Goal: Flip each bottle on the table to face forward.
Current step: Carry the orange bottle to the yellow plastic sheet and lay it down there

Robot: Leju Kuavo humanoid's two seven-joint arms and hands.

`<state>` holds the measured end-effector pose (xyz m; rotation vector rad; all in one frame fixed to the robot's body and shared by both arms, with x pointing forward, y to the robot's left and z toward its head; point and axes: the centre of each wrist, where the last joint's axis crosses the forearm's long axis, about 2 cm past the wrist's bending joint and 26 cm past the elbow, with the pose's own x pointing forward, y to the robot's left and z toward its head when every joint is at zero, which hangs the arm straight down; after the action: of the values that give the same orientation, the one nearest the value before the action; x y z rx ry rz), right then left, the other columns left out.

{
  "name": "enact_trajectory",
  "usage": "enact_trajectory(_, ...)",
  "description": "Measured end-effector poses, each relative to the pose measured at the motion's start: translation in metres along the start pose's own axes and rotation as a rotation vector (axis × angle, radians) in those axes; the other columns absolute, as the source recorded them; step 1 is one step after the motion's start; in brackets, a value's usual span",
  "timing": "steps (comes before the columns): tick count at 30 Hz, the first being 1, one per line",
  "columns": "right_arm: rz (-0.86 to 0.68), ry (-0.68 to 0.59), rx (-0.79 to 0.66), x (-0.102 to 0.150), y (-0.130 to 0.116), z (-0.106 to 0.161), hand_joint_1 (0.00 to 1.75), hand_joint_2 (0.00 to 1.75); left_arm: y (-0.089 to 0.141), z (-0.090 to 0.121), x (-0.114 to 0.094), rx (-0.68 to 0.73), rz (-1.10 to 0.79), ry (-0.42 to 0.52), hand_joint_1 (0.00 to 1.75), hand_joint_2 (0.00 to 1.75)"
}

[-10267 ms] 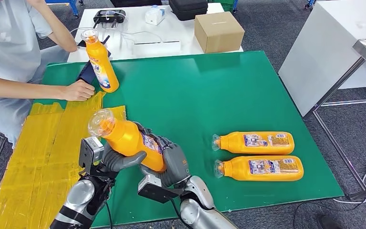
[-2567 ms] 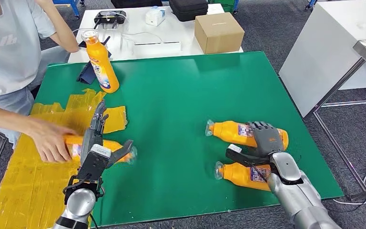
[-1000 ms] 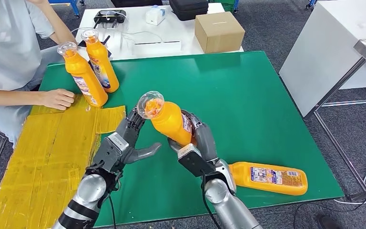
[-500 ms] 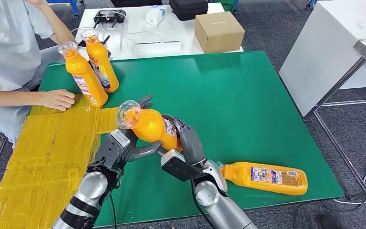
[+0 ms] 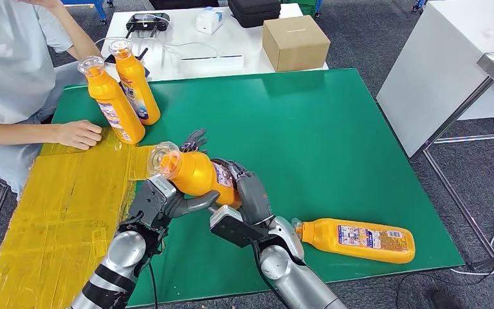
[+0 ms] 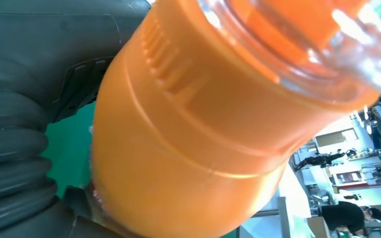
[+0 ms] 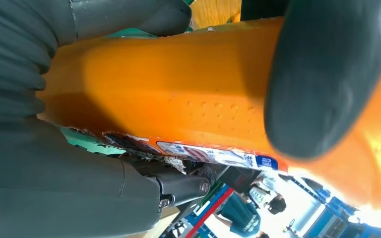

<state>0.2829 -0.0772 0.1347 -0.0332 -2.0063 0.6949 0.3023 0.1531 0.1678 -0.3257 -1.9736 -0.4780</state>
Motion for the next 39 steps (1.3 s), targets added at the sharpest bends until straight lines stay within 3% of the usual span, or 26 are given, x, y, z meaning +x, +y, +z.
enact_trajectory(4, 0.015, -0.001, 0.020, 0.000, 0.002, -0.002, 1.75, 1.75, 0.000, 0.000, 0.000, 0.007, 0.027, -0.002, 1.68, 1.75)
enact_trajectory(5, 0.018, -0.002, 0.025, 0.000, 0.003, -0.002, 1.75, 1.75, 0.000, 0.000, 0.000, 0.010, 0.035, -0.003, 1.75, 1.75)
enact_trajectory(22, 0.034, -0.004, 0.053, 0.000, 0.005, -0.005, 1.75, 1.75, -0.001, 0.000, 0.000, 0.017, 0.037, -0.015, 1.75, 1.75)
enact_trajectory(23, 0.034, -0.003, 0.054, 0.000, 0.005, -0.005, 1.69, 1.75, -0.001, 0.000, 0.000, 0.016, 0.035, -0.015, 1.75, 1.75)
enact_trajectory(27, 0.035, -0.002, 0.047, -0.001, 0.005, -0.005, 0.04, 1.75, -0.001, 0.000, 0.000, 0.022, 0.019, -0.017, 1.75, 1.75)
enact_trajectory(31, 0.032, -0.010, 0.022, 0.000, 0.006, -0.001, 0.00, 1.75, 0.000, 0.000, 0.000, 0.062, -0.047, -0.027, 1.75, 1.75)
enact_trajectory(36, 0.040, -0.061, -0.030, 0.010, -0.001, 0.007, 0.00, 1.75, 0.012, -0.003, 0.005, 0.213, -0.513, -0.071, 1.75, 1.75)
enact_trajectory(39, 0.049, -0.096, -0.061, 0.017, -0.008, 0.009, 0.00, 1.75, 0.018, -0.007, 0.008, 0.247, -0.648, -0.089, 1.75, 1.75)
